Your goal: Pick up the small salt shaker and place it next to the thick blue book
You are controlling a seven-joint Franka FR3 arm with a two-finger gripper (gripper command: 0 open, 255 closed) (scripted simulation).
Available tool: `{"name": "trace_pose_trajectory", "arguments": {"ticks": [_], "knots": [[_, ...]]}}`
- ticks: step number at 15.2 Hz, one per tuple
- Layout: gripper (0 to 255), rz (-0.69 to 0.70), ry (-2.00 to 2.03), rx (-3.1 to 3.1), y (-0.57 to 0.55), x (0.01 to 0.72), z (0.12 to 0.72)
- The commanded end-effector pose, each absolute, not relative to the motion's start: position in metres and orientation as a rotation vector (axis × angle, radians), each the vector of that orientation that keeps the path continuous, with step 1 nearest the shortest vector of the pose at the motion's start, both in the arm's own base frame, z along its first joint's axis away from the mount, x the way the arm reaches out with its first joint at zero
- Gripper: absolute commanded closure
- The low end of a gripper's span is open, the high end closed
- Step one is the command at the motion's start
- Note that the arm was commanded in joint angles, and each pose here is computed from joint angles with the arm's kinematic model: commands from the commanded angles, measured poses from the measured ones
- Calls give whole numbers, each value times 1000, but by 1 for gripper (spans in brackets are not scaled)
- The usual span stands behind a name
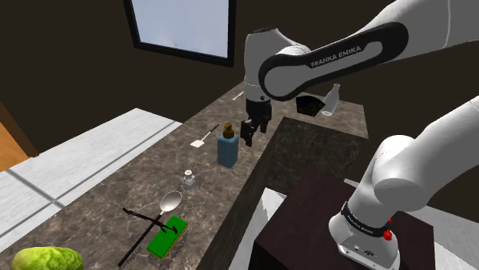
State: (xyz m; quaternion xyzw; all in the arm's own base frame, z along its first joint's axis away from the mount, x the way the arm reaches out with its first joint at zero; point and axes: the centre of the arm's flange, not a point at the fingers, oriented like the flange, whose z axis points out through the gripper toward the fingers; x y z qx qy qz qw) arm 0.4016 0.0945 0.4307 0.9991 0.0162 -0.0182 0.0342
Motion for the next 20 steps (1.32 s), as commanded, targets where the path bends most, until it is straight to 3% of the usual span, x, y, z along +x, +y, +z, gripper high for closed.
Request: {"name": "trace_pose_trajectory", "arguments": {"ticks": [1,20], "knots": [[0,-36,74,3071,103,419,412],[0,110,292,3034,198,560,239]]}}
